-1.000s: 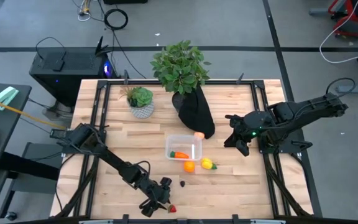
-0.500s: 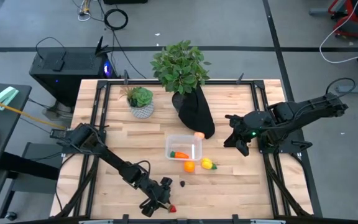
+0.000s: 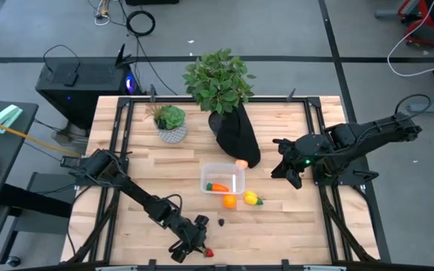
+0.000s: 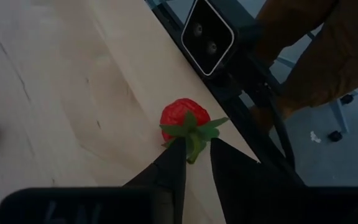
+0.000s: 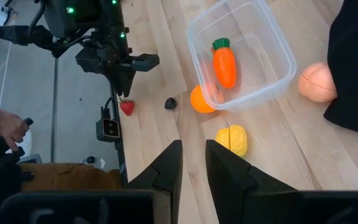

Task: Pick and placing Produce into tupperware
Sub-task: Put the red strawberry into the transparent bin

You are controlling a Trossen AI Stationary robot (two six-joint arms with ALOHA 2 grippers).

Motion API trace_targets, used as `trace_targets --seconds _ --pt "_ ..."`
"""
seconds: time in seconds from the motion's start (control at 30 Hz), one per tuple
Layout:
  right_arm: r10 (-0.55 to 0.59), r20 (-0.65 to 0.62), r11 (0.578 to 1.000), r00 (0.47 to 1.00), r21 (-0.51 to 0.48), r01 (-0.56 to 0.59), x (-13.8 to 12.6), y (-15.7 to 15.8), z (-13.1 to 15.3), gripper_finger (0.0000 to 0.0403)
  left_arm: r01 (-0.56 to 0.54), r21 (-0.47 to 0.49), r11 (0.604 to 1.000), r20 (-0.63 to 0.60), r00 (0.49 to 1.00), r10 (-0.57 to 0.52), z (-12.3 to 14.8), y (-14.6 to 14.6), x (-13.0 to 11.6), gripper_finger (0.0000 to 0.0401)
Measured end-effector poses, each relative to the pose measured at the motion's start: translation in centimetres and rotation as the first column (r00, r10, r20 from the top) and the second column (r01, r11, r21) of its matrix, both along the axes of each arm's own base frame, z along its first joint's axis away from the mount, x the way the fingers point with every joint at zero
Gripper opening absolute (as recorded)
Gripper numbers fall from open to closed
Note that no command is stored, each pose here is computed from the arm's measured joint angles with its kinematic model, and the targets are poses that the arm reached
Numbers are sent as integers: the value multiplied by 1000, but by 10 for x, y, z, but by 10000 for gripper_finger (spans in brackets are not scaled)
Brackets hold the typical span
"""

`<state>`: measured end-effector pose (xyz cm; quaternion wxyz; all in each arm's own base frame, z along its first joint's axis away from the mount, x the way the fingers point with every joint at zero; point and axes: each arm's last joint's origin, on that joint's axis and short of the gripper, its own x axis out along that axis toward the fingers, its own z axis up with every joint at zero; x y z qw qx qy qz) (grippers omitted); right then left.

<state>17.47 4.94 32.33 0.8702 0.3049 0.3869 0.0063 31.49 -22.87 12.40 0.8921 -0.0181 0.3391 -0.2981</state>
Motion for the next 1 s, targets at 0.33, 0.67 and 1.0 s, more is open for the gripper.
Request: trace_targets --seconds 0.33,0.67,1.0 --pt "0 0 1000 1000 0 0 0 0 0 78 0 9 1000 -20 1000 1 -2 1 -1 11" --pt "0 0 1000 1000 0 0 0 0 0 78 -81 -32 996 -100 992 77 0 7 0 2" --pt "2 0 1000 1000 -2 -2 0 0 0 78 -126 -89 988 23 991 129 46 23 18 1"
